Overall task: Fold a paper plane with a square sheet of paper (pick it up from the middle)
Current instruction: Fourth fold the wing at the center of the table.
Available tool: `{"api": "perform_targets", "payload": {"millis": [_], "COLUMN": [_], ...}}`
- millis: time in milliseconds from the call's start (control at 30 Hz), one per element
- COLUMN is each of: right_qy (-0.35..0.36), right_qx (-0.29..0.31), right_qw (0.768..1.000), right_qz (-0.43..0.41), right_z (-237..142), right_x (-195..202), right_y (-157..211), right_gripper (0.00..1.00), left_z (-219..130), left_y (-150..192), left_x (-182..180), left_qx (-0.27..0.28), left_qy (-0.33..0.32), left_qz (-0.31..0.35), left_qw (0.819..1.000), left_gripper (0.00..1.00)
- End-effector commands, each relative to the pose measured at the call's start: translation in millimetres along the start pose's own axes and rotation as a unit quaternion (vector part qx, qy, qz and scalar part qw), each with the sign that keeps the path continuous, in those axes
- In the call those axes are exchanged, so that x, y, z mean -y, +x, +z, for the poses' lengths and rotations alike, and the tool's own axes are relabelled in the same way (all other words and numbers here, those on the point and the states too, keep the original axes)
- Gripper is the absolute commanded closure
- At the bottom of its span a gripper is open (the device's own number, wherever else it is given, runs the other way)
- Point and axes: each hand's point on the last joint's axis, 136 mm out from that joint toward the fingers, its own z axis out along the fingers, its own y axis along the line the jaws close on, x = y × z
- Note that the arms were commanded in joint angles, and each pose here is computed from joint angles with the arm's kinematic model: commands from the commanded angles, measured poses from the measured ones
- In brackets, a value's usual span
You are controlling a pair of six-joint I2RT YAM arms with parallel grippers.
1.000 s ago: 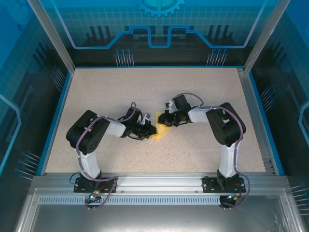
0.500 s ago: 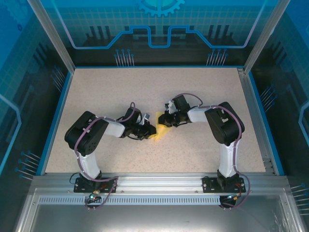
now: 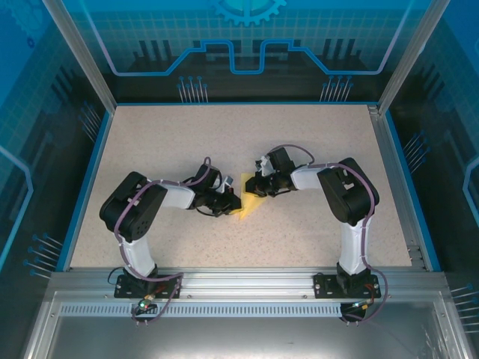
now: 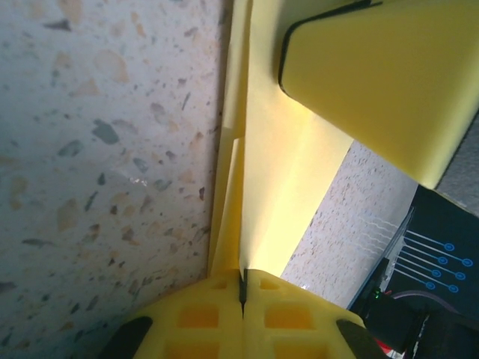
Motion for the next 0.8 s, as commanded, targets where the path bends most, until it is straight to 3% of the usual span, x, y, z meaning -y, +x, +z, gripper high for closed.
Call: {"api": "perform_targets", "payload": {"millis": [0, 233, 500, 600, 767], "right_qy": [0.059, 0.06, 0.062, 0.062, 0.061], "right_qx": [-0.029, -0.03, -0.03, -0.03, -0.031], "right_qw": [0.997, 0.997, 0.997, 0.997, 0.997], "right_qz": [0.038, 0.039, 0.04, 0.04, 0.043], "right_z": [4.4, 4.7, 4.3, 4.6, 5.4], "right_x": [41.0, 41.9, 44.0, 44.3, 45.3], "right_y": [25.4, 26.4, 27.9, 27.9, 28.7], "right_gripper": [0.88, 0.88, 0.88, 0.88, 0.87], "left_z": [1.7, -4.1, -3.8, -5.3, -5.3], "left_y": [26.6, 31.2, 36.8, 35.9, 37.0], "left_x": [-15.0, -7.3, -18.3, -23.7, -17.1], "left_qx": [-0.051, -0.059, -0.069, -0.066, -0.07], "left_qy": [-0.032, -0.039, -0.065, -0.084, -0.082], "left_qz": [-0.013, 0.006, 0.003, 0.002, 0.017], "left_qw": [0.998, 0.997, 0.996, 0.994, 0.994], "left_gripper": [0.9, 0.86, 0.99, 1.0, 0.84]}}
